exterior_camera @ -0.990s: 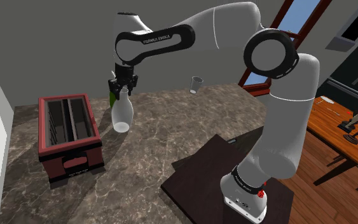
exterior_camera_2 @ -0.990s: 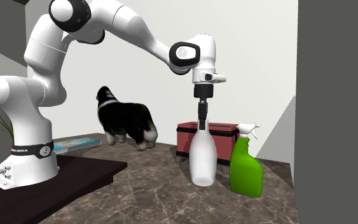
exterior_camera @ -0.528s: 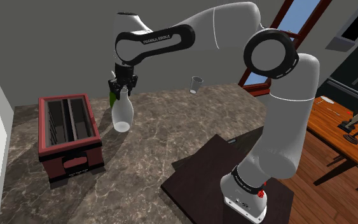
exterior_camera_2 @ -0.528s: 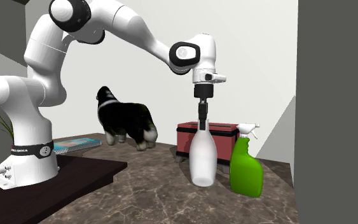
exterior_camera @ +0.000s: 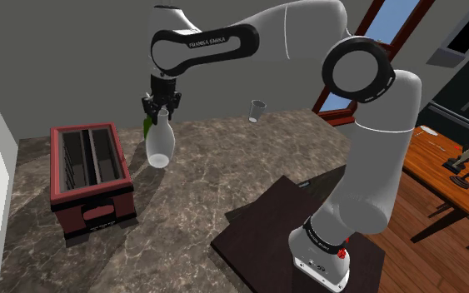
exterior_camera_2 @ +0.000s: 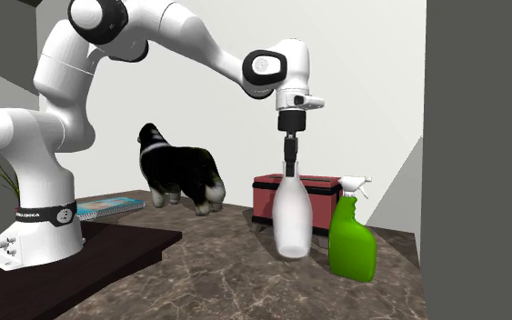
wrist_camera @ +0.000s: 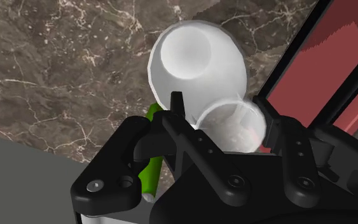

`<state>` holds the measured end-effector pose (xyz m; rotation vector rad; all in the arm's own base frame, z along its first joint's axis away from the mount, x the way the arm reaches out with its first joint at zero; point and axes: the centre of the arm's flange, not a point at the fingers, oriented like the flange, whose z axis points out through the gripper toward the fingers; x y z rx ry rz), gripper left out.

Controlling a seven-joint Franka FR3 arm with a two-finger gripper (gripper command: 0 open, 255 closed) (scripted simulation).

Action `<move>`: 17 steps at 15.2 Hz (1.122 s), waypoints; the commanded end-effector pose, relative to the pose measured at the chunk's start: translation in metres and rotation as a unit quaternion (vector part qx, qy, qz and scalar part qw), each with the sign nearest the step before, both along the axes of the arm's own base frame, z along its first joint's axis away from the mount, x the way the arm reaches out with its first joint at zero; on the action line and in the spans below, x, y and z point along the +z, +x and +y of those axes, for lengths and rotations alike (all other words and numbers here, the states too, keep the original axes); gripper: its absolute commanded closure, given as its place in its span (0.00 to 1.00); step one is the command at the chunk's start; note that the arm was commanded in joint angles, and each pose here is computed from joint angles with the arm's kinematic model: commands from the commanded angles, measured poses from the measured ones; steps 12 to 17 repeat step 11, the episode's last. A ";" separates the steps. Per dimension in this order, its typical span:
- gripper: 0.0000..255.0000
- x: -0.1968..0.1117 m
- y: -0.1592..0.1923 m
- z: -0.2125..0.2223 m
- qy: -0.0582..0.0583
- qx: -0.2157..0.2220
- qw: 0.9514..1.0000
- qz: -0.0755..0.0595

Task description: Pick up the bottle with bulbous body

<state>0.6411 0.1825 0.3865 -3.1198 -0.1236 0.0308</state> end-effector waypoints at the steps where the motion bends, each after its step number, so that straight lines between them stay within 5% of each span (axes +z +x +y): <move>1: 1.00 0.012 -0.001 0.001 0.000 0.000 1.000 0.000; 9: 1.00 0.054 -0.001 0.001 0.000 0.000 1.000 0.000; 17: 1.00 0.055 -0.001 0.001 0.000 0.000 1.000 0.000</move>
